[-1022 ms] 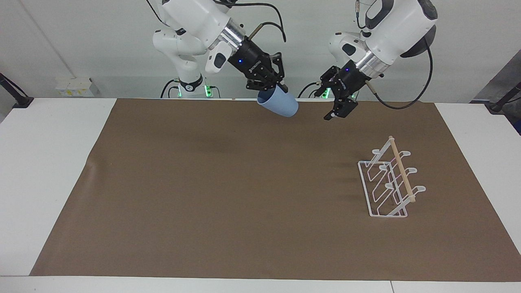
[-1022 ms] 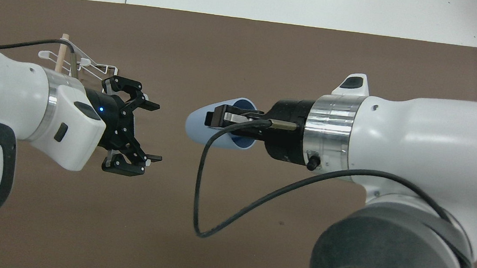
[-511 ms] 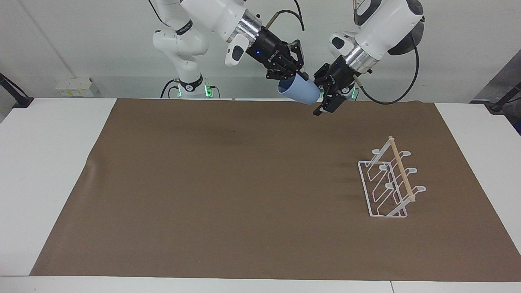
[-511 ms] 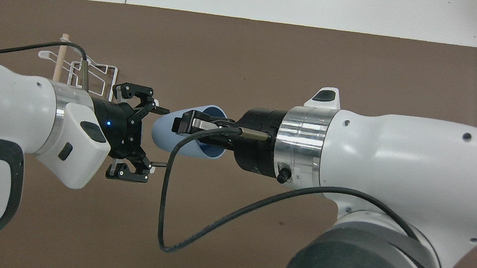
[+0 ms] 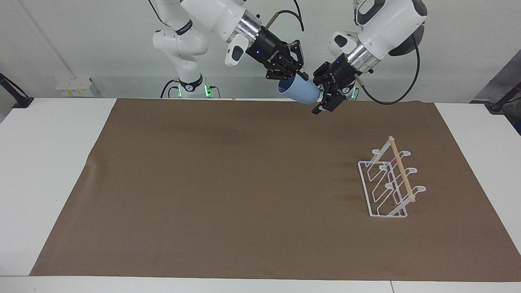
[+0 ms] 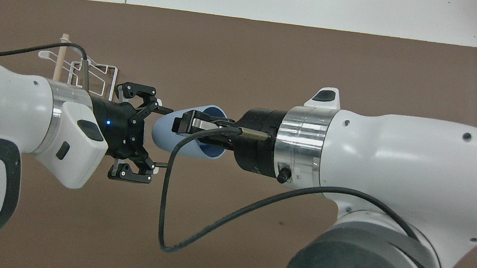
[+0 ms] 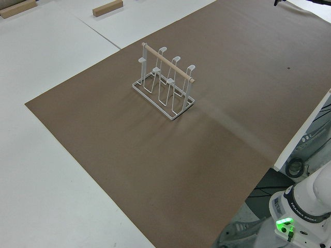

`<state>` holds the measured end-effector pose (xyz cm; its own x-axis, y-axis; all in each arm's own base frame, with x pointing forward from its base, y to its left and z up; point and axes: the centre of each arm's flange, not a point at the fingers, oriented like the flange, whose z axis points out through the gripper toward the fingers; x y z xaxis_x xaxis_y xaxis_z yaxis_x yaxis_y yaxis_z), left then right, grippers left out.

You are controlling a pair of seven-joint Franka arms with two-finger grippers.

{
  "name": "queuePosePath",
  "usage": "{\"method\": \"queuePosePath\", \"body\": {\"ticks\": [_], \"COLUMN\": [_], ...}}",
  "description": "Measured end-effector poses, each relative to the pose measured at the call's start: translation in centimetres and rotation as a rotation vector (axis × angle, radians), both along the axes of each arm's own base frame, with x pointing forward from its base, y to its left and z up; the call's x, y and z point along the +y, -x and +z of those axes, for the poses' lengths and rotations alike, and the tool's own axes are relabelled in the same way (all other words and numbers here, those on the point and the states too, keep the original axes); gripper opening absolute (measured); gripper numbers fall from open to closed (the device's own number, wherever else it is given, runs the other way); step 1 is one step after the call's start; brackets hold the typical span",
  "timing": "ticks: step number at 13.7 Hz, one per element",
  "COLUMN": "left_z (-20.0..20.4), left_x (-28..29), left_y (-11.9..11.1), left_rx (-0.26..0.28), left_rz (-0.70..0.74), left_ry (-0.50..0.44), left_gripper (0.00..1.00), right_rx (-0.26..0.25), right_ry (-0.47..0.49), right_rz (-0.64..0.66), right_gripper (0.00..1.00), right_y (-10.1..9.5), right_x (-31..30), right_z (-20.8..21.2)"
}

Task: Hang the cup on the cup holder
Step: 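Close the left gripper on the cup bottom held by the right gripper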

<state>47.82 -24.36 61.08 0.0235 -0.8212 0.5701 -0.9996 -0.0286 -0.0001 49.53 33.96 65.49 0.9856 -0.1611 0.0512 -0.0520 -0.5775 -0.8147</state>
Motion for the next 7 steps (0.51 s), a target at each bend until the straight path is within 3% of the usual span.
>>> {"method": "queuePosePath", "body": {"ticks": [7], "left_z": [1.6], "left_x": [-1.3], "left_y": [1.0], "left_rx": [0.011], "left_rz": [0.031], "left_ry": [0.025], "left_gripper": [1.0], "right_rx": [0.004], "right_ry": [0.0], "right_rz": [0.001], "right_gripper": [0.06], "right_y": [0.0], "right_x": [0.0], "right_z": [0.0]}}
